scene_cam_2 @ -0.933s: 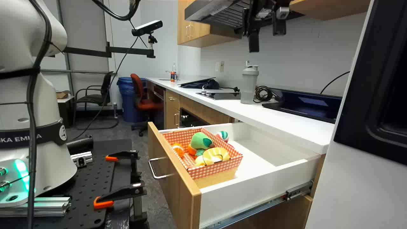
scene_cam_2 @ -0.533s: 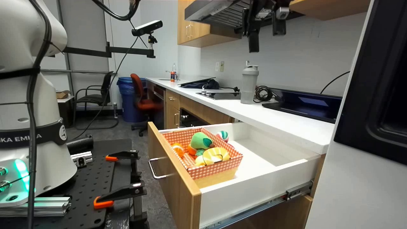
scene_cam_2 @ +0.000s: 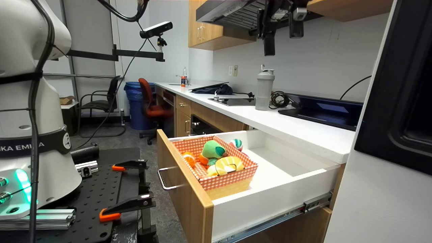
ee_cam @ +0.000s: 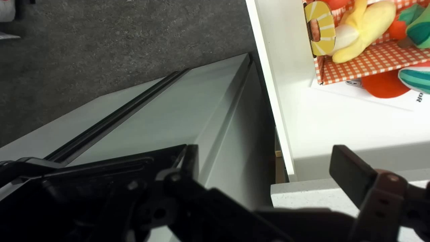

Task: Pick up the two plush toys from the drawer, put them in the toy basket and close the top drawer.

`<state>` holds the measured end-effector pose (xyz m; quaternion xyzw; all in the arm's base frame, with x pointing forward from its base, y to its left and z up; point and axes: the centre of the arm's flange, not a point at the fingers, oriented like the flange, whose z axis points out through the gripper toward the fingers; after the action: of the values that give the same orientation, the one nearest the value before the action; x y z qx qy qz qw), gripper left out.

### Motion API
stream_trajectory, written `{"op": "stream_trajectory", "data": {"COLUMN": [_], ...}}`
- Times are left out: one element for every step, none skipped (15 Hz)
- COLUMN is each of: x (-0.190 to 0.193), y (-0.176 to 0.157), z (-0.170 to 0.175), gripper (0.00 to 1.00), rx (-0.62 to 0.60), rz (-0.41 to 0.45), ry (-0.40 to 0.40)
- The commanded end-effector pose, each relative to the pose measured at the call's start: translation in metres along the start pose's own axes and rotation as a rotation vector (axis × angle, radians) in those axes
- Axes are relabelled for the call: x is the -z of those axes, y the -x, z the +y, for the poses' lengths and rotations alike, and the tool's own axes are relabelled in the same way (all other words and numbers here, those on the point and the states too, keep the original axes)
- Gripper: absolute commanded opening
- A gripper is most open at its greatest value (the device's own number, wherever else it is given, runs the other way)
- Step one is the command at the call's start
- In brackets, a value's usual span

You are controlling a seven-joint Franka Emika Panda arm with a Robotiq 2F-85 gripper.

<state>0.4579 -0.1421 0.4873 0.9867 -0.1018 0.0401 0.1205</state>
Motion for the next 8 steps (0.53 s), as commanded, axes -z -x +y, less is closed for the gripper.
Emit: {"op": "stream_trajectory", "data": {"x": [0.0,0.0,0.0,0.0,0.0,0.0,0.0,-0.0005], "y": [0.0,0.0,0.0,0.0,0.0,0.0,0.0,0.0005], "z": [0.0,0.0,0.0,0.0,0.0,0.0,0.0,-0.0021], "gripper": [1.0,1.0,1.0,1.0,1.0,1.0,1.0,1.0], "rx": [0.0,0.0,0.0,0.0,0.0,0.0,0.0,0.004], "rz": [0.0,0.0,0.0,0.0,0.0,0.0,0.0,-0.006], "ry": [0.0,0.0,0.0,0.0,0.0,0.0,0.0,-0.001]}}
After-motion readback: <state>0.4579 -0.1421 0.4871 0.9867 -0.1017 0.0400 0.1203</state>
